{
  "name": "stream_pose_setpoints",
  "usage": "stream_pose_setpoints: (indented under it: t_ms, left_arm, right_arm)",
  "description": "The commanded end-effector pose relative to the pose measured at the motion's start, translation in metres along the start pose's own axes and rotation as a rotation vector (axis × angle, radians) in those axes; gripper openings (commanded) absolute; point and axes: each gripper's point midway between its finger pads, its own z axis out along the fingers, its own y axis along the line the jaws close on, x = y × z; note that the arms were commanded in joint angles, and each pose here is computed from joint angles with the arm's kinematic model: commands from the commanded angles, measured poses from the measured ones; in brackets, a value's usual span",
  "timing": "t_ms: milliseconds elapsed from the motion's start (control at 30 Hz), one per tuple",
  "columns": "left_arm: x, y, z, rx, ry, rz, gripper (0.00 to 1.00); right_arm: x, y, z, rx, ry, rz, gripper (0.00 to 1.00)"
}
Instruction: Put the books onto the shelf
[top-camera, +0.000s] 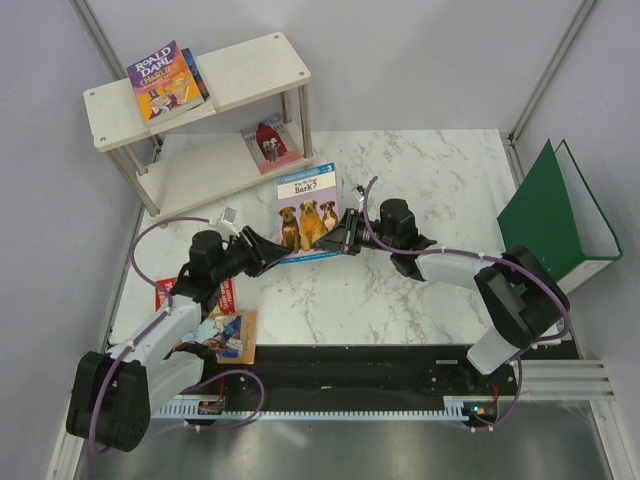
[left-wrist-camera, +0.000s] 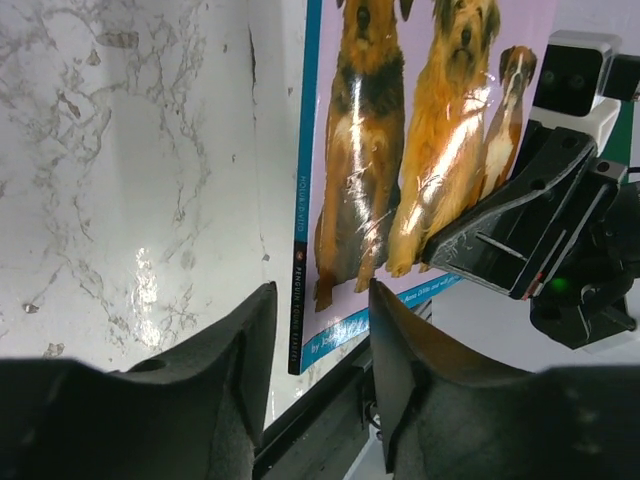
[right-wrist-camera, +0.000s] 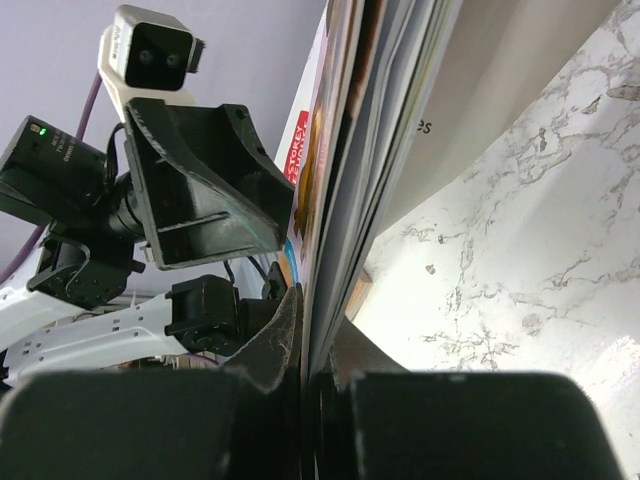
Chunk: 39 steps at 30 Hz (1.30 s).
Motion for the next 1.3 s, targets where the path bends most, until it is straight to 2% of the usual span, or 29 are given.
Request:
stream_pose_setpoints:
  t_ms: [0,67,100,200,300,333,400,433,533,633,700,733,800,967,1000,1100,1267]
  left_arm:
    - [0.000,-0.021,0.004,0.075,0.010,0.010,0.42]
    - [-0.001,-0.023,0.004,0.076,0.003,0.008,0.19]
    - [-0.001,-0.024,0.004,0.076,0.003,0.005,0.03]
    - [-0.002,-0.025,0.004,0.068,0.004,0.004,0.02]
    - [-0.007,-0.033,-0.001,0.071,-0.008,0.018,0.02]
    - [-0.012,-0.043,-0.003,0.084,-0.022,0.034,0.02]
    - [-0.020,-0.057,-0.010,0.096,-0.042,0.067,0.02]
    - [-0.028,-0.070,-0.014,0.093,-0.053,0.080,0.02]
    - [-0.047,-0.099,-0.025,0.079,-0.084,0.137,0.02]
    - [-0.067,-0.131,-0.032,0.088,-0.103,0.197,0.02]
    - [-0.077,-0.145,-0.031,0.090,-0.105,0.211,0.02]
    - [-0.089,-0.167,-0.037,0.122,-0.133,0.249,0.02]
    - [-0.097,-0.180,-0.038,0.122,-0.128,0.266,0.02]
    - [-0.128,-0.242,-0.044,0.181,-0.128,0.371,0.02]
    - [-0.140,-0.268,-0.056,0.218,-0.169,0.404,0.02]
    - [-0.168,-0.296,-0.070,0.243,-0.249,0.431,0.02]
    - [-0.225,-0.317,-0.099,0.260,-0.379,0.386,0.02]
  right_arm:
    - [-0.020,0.041,-0.005,-0.119,-0.061,-0.088,0.00]
    - [-0.020,0.040,-0.005,-0.117,-0.063,-0.086,0.00]
    - [-0.021,0.041,-0.005,-0.117,-0.065,-0.086,0.00]
    - [-0.021,0.039,-0.004,-0.116,-0.062,-0.088,0.02]
    - [-0.018,0.033,-0.004,-0.086,-0.052,-0.093,0.21]
    - [-0.018,0.029,-0.004,-0.065,-0.053,-0.096,0.35]
    - [-0.016,0.016,-0.008,0.011,-0.057,-0.121,0.46]
    - [-0.016,0.011,-0.010,0.039,-0.063,-0.131,0.58]
    - [-0.014,-0.004,-0.022,0.127,-0.085,-0.163,0.76]
    - [-0.009,-0.009,-0.033,0.164,-0.093,-0.179,0.84]
    - [-0.007,-0.010,-0.040,0.177,-0.103,-0.185,0.87]
    - [-0.001,-0.013,-0.043,0.185,-0.095,-0.181,0.87]
    - [0.001,-0.014,-0.048,0.192,-0.103,-0.183,0.88]
    - [0.028,-0.039,-0.054,0.219,-0.065,-0.140,0.88]
    - [0.033,-0.045,-0.055,0.223,-0.058,-0.129,0.89]
    - [0.054,-0.064,-0.057,0.235,-0.026,-0.092,0.89]
    - [0.093,-0.097,-0.062,0.263,0.044,-0.031,0.89]
